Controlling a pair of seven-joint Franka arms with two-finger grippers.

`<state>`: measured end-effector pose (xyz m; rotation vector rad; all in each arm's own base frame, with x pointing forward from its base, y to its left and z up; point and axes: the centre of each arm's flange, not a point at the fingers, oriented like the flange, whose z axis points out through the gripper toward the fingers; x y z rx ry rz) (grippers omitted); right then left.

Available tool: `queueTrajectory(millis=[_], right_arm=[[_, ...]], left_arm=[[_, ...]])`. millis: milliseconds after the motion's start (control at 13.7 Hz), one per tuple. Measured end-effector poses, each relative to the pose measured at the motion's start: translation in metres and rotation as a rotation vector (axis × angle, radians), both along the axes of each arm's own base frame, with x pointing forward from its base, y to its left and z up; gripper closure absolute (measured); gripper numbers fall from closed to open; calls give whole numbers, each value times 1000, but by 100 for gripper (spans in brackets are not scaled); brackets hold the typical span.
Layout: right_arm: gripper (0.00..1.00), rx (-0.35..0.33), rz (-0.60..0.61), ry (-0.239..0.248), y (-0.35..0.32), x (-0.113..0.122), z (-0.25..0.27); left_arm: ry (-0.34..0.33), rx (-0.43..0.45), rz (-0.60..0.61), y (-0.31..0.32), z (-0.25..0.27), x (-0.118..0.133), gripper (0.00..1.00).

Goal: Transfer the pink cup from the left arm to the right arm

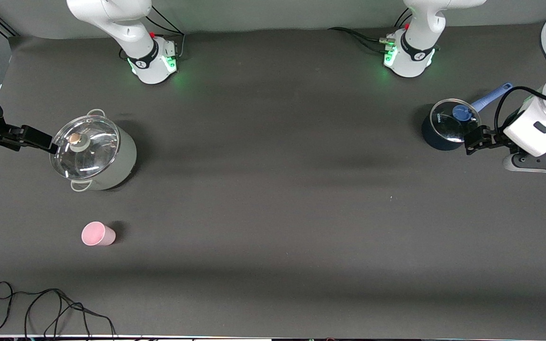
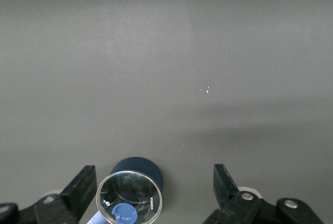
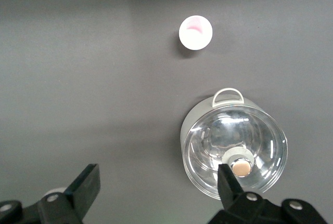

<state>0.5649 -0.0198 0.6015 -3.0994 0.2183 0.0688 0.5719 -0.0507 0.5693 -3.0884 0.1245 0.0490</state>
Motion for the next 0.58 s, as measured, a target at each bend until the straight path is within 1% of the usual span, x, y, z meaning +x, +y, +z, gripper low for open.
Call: queueTrajectory(millis=[364,583], right_arm=[[0,-2,-5,1,-3,0,0],[0,-31,-4,4,-6,0,-1]], left_arm=[[-1,0,1,1,0,0,0],[-1,0,2,1,0,0,0]])
